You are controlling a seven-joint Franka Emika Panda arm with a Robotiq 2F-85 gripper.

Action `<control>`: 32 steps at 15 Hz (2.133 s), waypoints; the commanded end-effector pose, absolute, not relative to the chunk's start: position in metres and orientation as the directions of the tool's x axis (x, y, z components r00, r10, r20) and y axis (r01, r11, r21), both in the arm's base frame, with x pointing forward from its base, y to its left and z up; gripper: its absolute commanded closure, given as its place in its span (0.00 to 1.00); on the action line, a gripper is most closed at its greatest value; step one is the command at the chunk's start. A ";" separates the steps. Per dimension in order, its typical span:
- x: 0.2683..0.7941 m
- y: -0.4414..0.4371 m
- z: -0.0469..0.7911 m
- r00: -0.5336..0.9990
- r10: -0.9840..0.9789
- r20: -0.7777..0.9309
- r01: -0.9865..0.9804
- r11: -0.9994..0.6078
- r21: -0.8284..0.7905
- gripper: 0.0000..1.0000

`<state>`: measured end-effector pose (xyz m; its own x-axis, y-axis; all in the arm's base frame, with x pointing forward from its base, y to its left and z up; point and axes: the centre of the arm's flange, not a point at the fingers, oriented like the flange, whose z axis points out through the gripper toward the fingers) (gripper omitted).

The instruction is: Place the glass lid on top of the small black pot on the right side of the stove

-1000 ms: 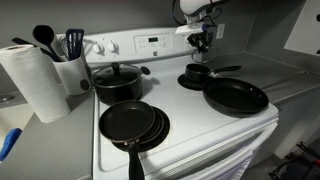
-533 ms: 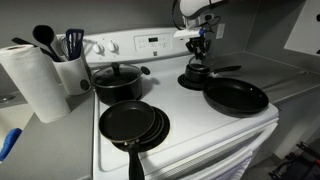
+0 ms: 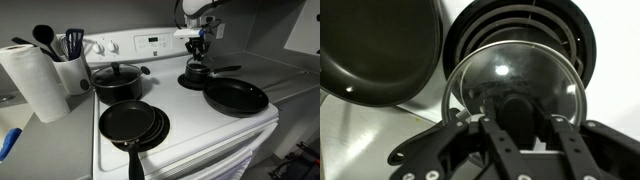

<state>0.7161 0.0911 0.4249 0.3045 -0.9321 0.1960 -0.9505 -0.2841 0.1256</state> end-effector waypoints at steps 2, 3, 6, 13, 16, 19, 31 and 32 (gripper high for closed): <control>0.692 0.074 0.433 0.246 -0.961 0.124 -0.969 -0.242 0.049 0.85; 0.691 0.072 0.432 0.240 -0.964 0.114 -0.971 -0.236 0.044 0.85; 0.686 0.068 0.428 0.224 -0.972 0.076 -0.975 -0.222 0.029 0.85; 0.677 0.058 0.418 0.111 -0.994 0.012 -0.993 -0.112 -0.041 0.85; 0.675 0.056 0.416 0.080 -0.997 -0.003 -0.995 -0.079 -0.062 0.85; 0.673 0.055 0.415 0.071 -0.997 -0.026 -0.996 -0.069 -0.059 0.85; 0.676 0.053 0.439 0.082 -0.985 -0.155 -0.994 -0.070 -0.084 0.85; 0.677 0.052 0.444 0.081 -0.986 -0.147 -0.993 -0.068 -0.092 0.85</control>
<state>0.6848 0.0588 0.4239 0.0691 -0.9896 -0.1263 -0.9964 -0.0623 -0.0570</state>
